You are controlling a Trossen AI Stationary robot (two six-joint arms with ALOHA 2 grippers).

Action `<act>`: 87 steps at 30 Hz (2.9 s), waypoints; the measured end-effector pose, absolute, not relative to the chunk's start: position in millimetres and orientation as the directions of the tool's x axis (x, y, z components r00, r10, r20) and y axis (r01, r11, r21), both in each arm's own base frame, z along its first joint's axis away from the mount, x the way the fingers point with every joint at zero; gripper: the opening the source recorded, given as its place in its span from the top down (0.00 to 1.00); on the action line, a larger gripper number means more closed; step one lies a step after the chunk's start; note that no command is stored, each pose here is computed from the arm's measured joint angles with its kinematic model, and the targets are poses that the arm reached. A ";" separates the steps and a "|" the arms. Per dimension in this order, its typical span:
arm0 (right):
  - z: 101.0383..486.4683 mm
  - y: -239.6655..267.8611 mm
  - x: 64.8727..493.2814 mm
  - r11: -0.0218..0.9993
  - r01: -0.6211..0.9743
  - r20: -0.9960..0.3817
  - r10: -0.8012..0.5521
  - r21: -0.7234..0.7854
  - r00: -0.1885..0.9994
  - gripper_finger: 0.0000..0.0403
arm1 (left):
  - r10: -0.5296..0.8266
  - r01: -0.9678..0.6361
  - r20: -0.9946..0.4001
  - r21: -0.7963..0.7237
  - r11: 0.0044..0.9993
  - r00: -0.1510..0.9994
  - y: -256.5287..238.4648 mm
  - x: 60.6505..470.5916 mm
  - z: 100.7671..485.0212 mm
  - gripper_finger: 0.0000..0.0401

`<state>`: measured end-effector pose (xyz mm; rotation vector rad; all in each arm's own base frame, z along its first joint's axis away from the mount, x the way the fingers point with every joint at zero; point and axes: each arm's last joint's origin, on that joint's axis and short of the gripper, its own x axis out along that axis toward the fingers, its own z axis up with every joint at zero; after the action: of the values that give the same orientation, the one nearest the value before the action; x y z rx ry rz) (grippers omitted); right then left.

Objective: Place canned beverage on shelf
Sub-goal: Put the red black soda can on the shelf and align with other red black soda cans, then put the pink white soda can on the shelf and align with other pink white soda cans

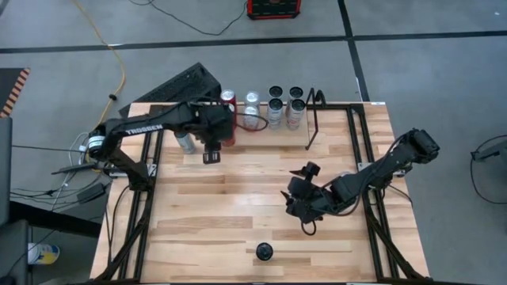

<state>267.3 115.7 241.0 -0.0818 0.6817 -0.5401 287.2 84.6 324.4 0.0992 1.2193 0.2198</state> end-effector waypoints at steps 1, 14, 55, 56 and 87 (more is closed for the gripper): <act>241.1 117.2 266.6 0.862 0.448 -0.577 -0.497 -0.238 0.648 0.06 | 0.213 -0.104 -0.925 0.190 0.976 0.313 84.7 286.5 319.4 0.88; 241.1 120.4 265.2 0.864 0.451 -0.576 -0.491 -0.224 0.654 0.06 | 0.229 -0.097 -0.902 0.208 0.973 0.367 104.0 290.0 294.6 1.00; 241.7 123.1 265.7 0.873 0.458 -0.585 -0.462 -0.168 0.666 0.06 | 0.265 -0.214 -0.806 0.176 0.961 0.529 63.2 216.4 359.8 1.00; 241.7 122.0 266.7 0.871 0.466 -0.589 -0.459 -0.152 0.666 0.06 | 0.279 -0.233 -0.797 0.178 0.956 0.536 58.6 207.9 363.2 1.00; 303.7 235.8 290.9 0.999 -0.039 -0.270 0.041 0.013 0.962 0.06 | -0.128 0.104 -0.279 -0.102 0.989 0.952 -15.0 143.6 278.6 1.00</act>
<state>290.9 235.8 303.7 0.0073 0.2738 0.0402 143.6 -15.0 278.6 -0.0861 0.2888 -0.1179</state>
